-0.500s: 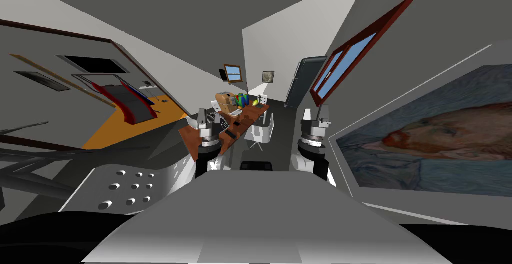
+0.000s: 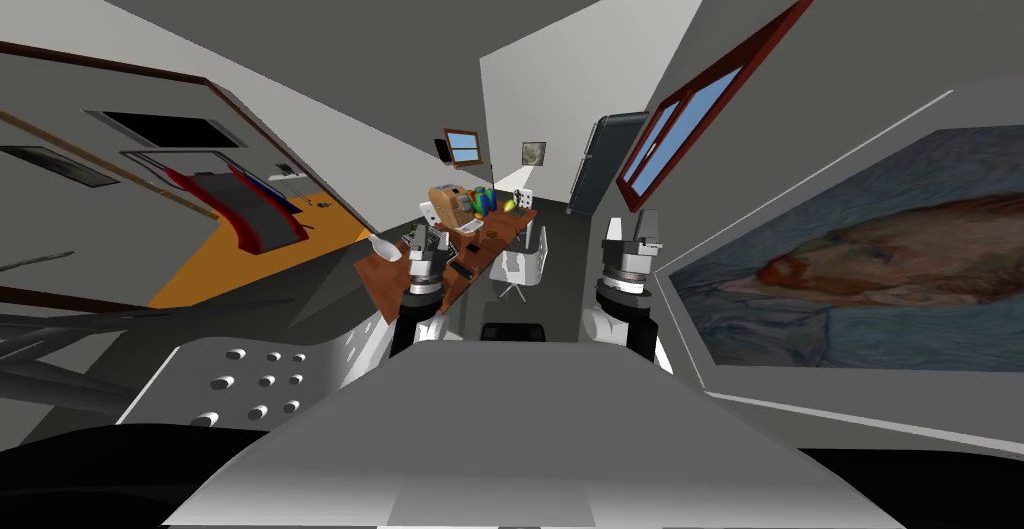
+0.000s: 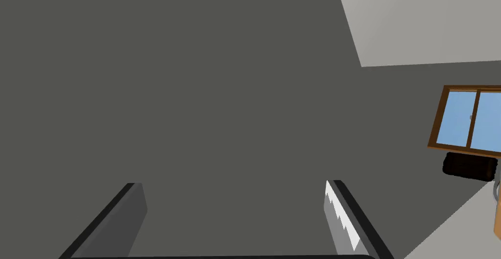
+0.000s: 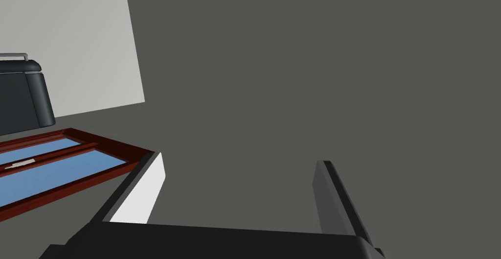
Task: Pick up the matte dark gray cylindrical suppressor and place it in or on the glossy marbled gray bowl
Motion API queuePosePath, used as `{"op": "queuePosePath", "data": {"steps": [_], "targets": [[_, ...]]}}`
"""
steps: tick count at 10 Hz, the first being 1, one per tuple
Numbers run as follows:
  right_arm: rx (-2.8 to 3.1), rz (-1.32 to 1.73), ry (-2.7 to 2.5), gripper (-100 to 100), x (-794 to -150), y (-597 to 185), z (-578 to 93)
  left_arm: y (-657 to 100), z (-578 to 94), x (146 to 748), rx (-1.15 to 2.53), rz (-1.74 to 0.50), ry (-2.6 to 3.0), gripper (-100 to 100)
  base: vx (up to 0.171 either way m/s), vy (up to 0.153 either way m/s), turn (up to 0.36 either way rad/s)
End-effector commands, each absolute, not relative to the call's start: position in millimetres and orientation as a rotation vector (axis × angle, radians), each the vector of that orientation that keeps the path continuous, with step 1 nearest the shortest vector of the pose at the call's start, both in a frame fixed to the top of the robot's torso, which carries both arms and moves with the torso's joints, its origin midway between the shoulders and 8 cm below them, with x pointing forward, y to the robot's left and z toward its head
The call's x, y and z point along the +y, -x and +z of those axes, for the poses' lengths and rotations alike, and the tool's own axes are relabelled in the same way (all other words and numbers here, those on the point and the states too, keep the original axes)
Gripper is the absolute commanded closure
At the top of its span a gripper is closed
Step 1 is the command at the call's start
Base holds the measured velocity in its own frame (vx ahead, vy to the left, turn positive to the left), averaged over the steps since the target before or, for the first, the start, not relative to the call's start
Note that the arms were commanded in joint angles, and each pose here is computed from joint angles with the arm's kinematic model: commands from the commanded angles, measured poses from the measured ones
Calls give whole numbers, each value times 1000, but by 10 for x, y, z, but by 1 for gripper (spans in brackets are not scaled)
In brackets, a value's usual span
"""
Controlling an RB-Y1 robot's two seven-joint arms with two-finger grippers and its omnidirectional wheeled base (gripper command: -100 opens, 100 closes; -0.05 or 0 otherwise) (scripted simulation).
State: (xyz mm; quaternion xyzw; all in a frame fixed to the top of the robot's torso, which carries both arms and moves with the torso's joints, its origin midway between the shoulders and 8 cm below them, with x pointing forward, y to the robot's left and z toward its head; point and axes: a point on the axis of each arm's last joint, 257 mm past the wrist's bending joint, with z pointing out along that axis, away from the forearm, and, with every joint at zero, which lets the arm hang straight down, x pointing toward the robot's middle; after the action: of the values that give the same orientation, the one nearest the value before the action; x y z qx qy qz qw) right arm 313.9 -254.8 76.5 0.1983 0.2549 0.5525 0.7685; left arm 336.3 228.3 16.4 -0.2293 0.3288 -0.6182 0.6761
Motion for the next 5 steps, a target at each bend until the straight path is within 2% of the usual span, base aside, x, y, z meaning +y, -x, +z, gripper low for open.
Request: {"op": "queuePosePath", "data": {"steps": [1, 5], "targets": [[553, 1199, -430, 0, -2548, -3139, 765, -3400, 27, 2223, 787, -1442, 527, -100, -12, 51, -82], [553, 1199, -430, 0, -2548, -3139, 765, -3479, -287, 2124, 891, -1548, 567, -100, -18, 57, -67]]}}
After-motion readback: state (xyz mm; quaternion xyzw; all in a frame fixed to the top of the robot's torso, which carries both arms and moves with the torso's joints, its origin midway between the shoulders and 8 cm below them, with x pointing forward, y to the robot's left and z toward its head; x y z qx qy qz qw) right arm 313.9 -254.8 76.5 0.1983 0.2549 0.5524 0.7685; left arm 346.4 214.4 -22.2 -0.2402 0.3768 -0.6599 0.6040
